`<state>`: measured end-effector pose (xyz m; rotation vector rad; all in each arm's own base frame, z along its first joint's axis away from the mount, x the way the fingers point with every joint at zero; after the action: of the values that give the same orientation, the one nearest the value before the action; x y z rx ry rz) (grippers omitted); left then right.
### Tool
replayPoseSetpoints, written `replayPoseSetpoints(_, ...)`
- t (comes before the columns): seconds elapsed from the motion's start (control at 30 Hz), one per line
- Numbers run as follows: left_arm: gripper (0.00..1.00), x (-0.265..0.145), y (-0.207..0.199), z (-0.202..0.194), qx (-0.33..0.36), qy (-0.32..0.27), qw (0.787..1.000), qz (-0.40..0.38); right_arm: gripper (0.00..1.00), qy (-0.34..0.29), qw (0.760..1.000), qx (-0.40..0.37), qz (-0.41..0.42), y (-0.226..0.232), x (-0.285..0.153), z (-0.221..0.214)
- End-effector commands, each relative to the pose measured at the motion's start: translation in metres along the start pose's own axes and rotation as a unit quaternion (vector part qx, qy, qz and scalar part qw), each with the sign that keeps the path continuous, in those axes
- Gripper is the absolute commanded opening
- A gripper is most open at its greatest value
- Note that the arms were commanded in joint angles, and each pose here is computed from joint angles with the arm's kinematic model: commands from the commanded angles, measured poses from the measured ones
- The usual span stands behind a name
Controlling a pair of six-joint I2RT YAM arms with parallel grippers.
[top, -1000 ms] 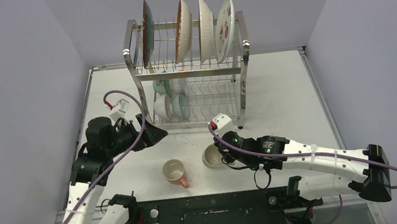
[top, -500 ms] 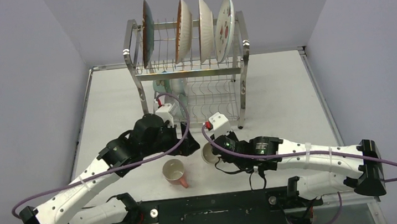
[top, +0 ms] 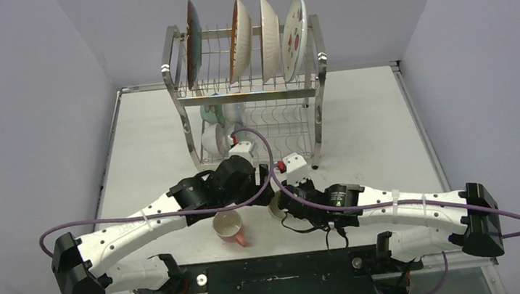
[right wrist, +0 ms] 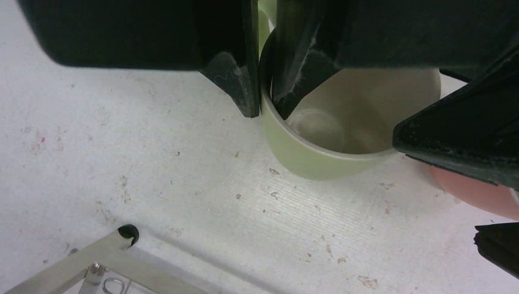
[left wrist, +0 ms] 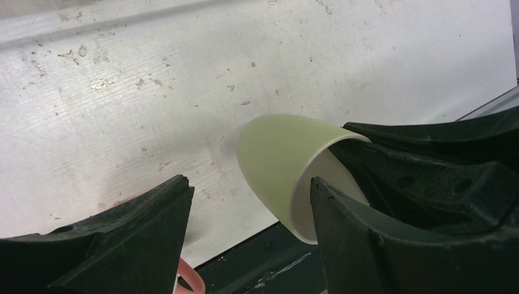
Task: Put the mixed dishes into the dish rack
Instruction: Place the cup at the corner of the board.
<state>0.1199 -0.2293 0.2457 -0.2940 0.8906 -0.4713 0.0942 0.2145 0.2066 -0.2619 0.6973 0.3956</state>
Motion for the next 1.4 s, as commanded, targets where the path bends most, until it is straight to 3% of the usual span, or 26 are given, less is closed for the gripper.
replayPoseSetpoints(0.0, 0.68, 0.017, -0.012, -0.001, 0.002, -0.014, 1.000, -0.009, 0.00, -0.030, 0.998, 0.058, 0.006, 0.003, 0.003, 0.006)
replayPoseSetpoints(0.37, 0.67, 0.042, -0.015, -0.013, 0.016, 0.018, 1.000, -0.002, 0.02, 0.014, 0.997, 0.079, -0.001, -0.005, 0.022, -0.017)
replayPoseSetpoints(0.53, 0.67, 0.047, -0.013, -0.020, 0.013, 0.033, 0.999, -0.010, 0.16, 0.025, 0.995, 0.092, 0.006, -0.006, 0.029, -0.024)
replayPoseSetpoints(0.73, 0.67, 0.049, -0.013, -0.023, 0.015, 0.040, 0.999, -0.015, 0.47, 0.016, 0.995, 0.101, 0.009, -0.008, 0.026, -0.022)
replayPoseSetpoints(0.87, 0.67, 0.050, -0.015, -0.022, 0.018, 0.040, 0.999, -0.019, 0.54, -0.005, 0.993, 0.114, 0.011, -0.012, 0.017, -0.013)
replayPoseSetpoints(1.37, 0.64, 0.078, -0.029, -0.018, 0.043, 0.056, 0.997, -0.005, 0.55, -0.080, 0.986, 0.134, -0.053, -0.063, -0.033, -0.004)
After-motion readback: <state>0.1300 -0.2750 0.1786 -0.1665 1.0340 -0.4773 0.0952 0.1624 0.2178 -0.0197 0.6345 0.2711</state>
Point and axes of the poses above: each gripper's point midway between its finger pads, its own x axis out along the fingers, its own y axis along the line the jaws close on, z = x × y, the point moved 10 cm from there along -x, back along the fingers, and after that the axes turned 5 degrees about -x, right-handed, at the moved point
